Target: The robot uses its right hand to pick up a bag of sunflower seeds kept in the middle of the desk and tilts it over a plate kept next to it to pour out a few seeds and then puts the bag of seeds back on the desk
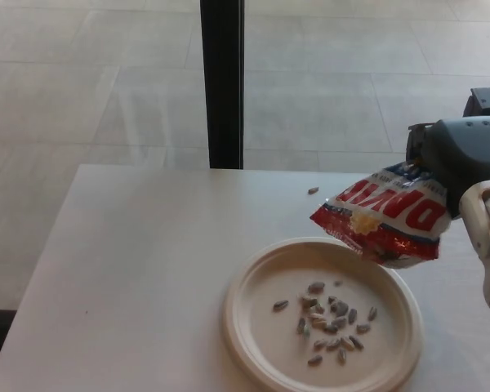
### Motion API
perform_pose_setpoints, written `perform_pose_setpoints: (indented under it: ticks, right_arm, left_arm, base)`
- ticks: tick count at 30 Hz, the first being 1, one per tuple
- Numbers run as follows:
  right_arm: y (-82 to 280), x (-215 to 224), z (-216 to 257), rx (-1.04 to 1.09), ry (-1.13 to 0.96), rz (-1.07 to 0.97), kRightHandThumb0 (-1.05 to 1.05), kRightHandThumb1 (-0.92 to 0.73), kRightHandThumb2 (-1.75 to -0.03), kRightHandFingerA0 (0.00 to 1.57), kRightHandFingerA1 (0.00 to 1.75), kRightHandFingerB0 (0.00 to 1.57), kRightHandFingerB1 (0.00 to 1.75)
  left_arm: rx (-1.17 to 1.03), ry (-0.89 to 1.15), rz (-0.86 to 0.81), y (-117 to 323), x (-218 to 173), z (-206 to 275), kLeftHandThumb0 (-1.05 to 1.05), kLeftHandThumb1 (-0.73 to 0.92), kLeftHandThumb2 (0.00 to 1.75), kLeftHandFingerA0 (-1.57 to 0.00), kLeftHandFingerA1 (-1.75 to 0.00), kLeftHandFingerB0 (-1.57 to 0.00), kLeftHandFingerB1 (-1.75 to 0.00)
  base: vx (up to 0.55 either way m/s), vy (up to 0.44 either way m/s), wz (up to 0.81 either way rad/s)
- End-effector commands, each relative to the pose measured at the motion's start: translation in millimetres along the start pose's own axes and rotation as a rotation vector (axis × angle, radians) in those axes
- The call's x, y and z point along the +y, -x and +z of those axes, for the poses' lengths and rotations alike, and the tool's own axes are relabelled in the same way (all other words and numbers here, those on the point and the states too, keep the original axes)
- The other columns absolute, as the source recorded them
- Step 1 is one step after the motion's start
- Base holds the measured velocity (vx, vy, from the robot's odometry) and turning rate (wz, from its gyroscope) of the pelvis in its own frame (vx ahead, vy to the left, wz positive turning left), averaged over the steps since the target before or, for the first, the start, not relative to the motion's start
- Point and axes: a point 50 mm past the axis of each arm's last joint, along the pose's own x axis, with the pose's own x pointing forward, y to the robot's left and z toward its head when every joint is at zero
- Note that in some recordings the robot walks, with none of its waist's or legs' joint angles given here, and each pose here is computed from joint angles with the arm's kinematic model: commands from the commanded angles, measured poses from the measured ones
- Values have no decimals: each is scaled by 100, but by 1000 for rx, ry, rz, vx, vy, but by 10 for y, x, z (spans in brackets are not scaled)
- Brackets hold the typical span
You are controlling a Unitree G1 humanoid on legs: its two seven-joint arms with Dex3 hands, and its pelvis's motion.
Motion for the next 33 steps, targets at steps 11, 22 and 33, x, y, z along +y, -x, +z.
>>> perform_pose_setpoints:
  ticks: [11, 22, 33]
  right_arm:
    - [58, 139, -96, 78, -32, 57, -37, -63, -77, 89, 164, 82, 94]
    - [136, 165, -93, -29, 111, -52, -34, -62, -76, 90, 175, 76, 117]
    - [48, -9, -15, -141, 371, -185, -42, -66, -69, 94, 175, 76, 140]
  left_arm:
    - [-14, -17, 31, 5, 90, 85, -81, 73, 63, -46, -50, -45, -37]
    - [-29, -49, 13, 2, 77, 110, -81, 75, 63, -45, -51, -43, -37]
    - [-35, -44, 12, -4, 85, 140, -86, 61, 80, -42, -55, -39, -45]
  base:
    - [0, 0, 0]
    - [0, 0, 0]
    - [0, 0, 0]
